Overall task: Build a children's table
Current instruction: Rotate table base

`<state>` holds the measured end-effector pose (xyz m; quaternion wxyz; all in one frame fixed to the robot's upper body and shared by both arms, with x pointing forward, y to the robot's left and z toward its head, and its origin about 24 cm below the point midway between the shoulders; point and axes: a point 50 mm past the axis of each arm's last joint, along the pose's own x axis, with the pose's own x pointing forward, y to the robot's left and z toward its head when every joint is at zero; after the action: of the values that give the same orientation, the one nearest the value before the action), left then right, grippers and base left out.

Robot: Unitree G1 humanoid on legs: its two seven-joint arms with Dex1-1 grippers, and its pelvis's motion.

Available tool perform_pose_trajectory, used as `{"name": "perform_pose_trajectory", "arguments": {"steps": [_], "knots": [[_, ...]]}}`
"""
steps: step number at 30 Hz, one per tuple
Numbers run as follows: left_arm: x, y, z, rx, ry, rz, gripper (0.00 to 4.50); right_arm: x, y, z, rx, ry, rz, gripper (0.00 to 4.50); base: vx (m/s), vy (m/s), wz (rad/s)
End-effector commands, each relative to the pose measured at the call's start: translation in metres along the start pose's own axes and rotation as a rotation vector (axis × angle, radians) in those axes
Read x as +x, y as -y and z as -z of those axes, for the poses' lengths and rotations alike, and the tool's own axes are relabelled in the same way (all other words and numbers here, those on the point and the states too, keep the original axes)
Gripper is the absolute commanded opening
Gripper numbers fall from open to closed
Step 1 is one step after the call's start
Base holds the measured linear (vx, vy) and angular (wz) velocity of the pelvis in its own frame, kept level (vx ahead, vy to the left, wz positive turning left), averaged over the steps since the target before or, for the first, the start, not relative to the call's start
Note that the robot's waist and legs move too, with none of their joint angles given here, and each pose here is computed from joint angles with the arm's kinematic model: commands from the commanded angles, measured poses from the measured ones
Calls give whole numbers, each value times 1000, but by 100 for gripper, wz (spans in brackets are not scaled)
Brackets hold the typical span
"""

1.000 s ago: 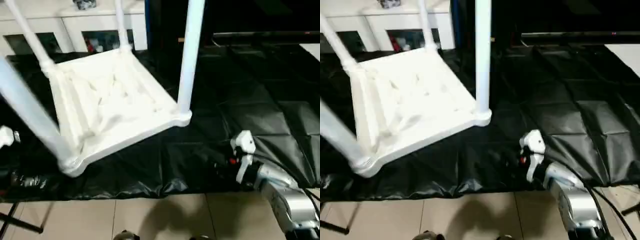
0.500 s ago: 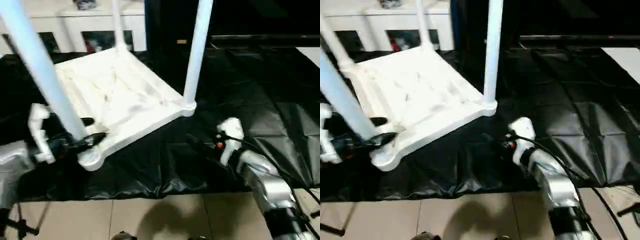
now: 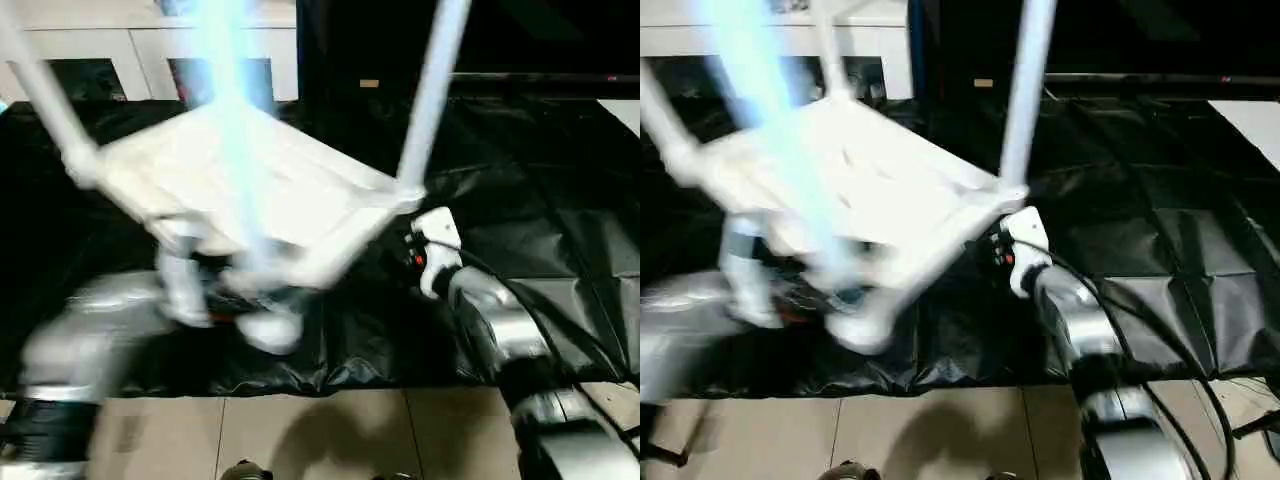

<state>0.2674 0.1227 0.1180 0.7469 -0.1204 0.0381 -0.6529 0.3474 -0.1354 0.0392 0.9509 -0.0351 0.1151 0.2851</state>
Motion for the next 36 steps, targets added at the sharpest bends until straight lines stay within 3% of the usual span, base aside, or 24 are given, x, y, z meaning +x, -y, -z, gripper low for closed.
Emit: {"name": "perform_pose_trajectory", "arguments": {"steps": [1, 8, 14, 18, 23, 24, 29, 32, 34, 36], "knots": [[27, -3, 2, 55, -18, -8, 444, 2, 2, 0, -4, -1, 10, 319, 0, 0, 0], [68, -15, 7, 97, -26, -47, 444, 0, 4, 5, 26, 2, 5, 319, 0, 0, 0], [116, 2, 8, 111, 1, 77, 444, 1, -7, 12, 109, 33, -87, 319, 0, 0, 0], [132, -2, 9, 127, 19, 30, 444, 8, -12, 10, 119, 38, -62, 319, 0, 0, 0], [128, -17, 9, 173, 1, -82, 444, 11, -9, 7, 124, 51, -26, 319, 0, 0, 0], [122, -26, 9, 206, -19, -152, 444, 10, -5, 7, 120, 54, -2, 319, 0, 0, 0], [104, -45, 8, 286, -44, -288, 444, 0, 9, 10, 133, 65, 36, 319, 0, 0, 0], [98, -49, 6, 286, -20, -308, 444, -5, 15, 9, 144, 93, 43, 319, 0, 0, 0], [89, -49, 2, 257, 19, -263, 444, -15, 25, 0, 139, 172, 51, 319, 0, 0, 0], [87, -49, 1, 258, 24, -257, 444, -17, 29, -4, 141, 195, 63, 319, 0, 0, 0]]}}
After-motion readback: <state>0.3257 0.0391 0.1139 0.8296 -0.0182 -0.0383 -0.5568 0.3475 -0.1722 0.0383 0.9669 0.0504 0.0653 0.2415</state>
